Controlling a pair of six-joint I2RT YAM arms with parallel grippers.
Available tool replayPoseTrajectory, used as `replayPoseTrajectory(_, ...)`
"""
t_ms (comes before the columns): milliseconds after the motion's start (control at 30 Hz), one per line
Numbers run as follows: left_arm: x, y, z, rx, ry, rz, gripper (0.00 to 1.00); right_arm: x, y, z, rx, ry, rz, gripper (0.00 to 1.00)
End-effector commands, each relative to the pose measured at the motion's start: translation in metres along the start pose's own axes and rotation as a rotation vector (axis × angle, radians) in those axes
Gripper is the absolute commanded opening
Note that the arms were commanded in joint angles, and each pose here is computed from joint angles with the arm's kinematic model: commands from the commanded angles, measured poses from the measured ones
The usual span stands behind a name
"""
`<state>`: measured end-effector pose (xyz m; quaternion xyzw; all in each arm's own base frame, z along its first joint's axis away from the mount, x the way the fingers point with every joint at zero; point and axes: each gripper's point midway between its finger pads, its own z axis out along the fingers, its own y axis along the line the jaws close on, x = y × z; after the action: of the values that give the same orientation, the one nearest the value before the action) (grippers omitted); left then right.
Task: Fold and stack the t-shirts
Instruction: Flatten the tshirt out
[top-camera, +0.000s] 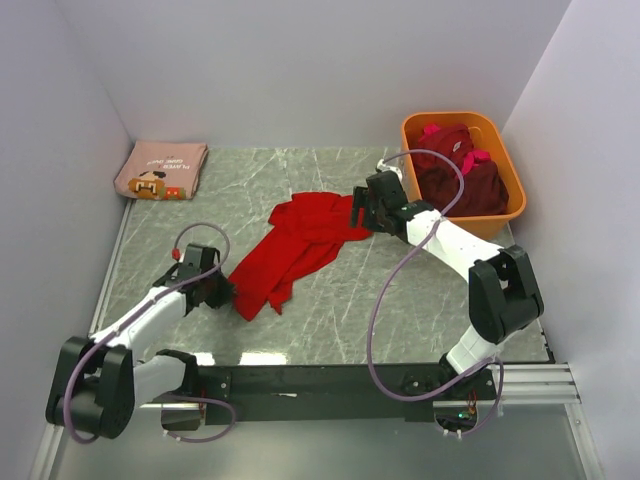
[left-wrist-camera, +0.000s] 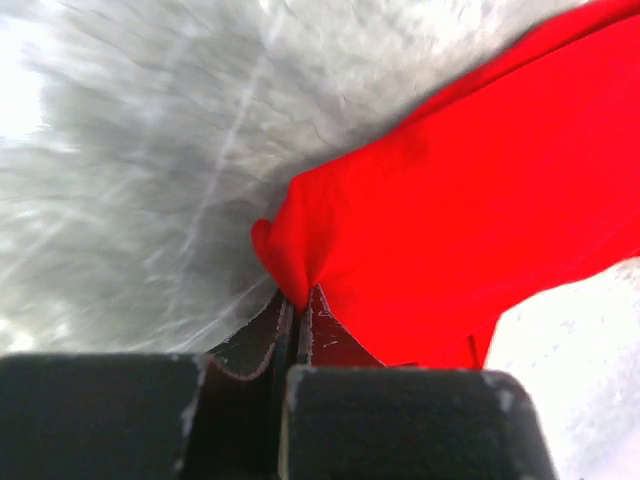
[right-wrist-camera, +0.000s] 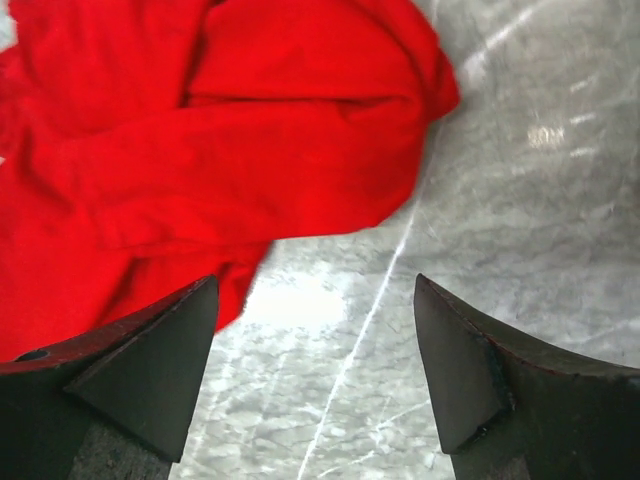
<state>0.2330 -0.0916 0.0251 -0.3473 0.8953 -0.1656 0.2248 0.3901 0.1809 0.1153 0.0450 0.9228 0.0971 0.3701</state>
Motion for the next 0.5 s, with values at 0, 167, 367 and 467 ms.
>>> replayPoseTrajectory(0, -0.033, 0.004, -0.021, -0.089, -0.147, -0.013, 0.01, -0.003, -0.006, -0.004, 0.025, -0.019, 0.007, 0.84)
replayPoseTrajectory(167, -0.059, -0.009, -0.036, -0.097, -0.223, -0.01, 0.01, -0.004, -0.006, 0.016, 0.066, 0.009, -0.01, 0.79)
replayPoseTrajectory(367, -0.067, -0.02, -0.035, -0.078, -0.223, -0.02, 0.01, 0.009, -0.016, 0.041, 0.147, 0.069, 0.002, 0.76)
replayPoseTrajectory(467, -0.067, -0.021, -0.033, -0.084, -0.212, -0.013, 0.01, 0.013, -0.023, 0.052, 0.191, 0.08, 0.003, 0.76)
